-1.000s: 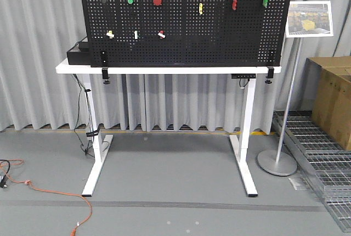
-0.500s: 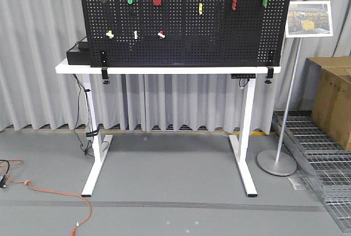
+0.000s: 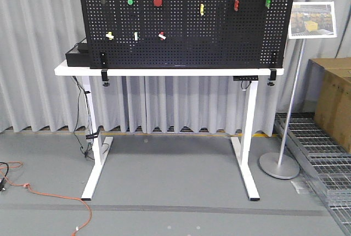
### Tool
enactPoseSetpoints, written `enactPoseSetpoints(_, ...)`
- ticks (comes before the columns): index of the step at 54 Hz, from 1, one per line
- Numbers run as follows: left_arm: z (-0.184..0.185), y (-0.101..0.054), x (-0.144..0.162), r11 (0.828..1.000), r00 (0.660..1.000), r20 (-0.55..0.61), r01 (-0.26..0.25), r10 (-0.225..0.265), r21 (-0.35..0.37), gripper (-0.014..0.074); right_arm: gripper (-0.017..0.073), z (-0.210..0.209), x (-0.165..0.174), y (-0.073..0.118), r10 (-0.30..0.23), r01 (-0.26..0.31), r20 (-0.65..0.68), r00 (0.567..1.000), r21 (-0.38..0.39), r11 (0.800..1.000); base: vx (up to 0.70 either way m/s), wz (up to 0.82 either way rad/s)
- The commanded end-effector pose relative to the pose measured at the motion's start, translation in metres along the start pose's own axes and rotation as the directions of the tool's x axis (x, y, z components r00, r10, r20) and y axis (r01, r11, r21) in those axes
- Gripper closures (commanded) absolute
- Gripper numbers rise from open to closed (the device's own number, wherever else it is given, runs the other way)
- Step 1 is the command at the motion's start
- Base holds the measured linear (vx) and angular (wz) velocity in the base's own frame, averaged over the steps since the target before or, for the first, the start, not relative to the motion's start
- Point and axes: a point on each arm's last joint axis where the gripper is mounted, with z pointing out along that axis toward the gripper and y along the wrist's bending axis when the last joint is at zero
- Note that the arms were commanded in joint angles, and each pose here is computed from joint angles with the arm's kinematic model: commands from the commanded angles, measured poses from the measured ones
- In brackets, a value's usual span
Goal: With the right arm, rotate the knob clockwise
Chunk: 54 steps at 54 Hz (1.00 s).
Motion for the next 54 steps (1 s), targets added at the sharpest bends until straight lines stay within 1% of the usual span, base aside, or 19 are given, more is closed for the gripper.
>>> enactPoseSetpoints(1, 0.001, -0.0014, 0.001, 1.0, 0.998, 0.066, 0.009, -0.009, 0.005, 0.06, 0.0565, -0.0006, -0.0027, 0.0011, -0.011, 0.011, 0.069, 0.998, -0.009, 1.0, 0.13, 0.03)
enactPoseSetpoints(29, 0.001, -0.0014, 0.001, 1.0, 0.998, 0.066, 0.009, -0.009, 0.005, 0.06, 0.0565, -0.0006, -0.0029, 0.0011, -0.011, 0.011, 0.071, 0.997, -0.009, 1.0, 0.2, 0.05)
enactPoseSetpoints(54, 0.001, -0.0014, 0.001, 1.0, 0.998, 0.066, 0.009, -0.009, 0.005, 0.06, 0.0565, -0.0006, -0.0029, 0.0011, -0.011, 0.011, 0.071, 0.997, -0.009, 1.0, 0.32, -0.06)
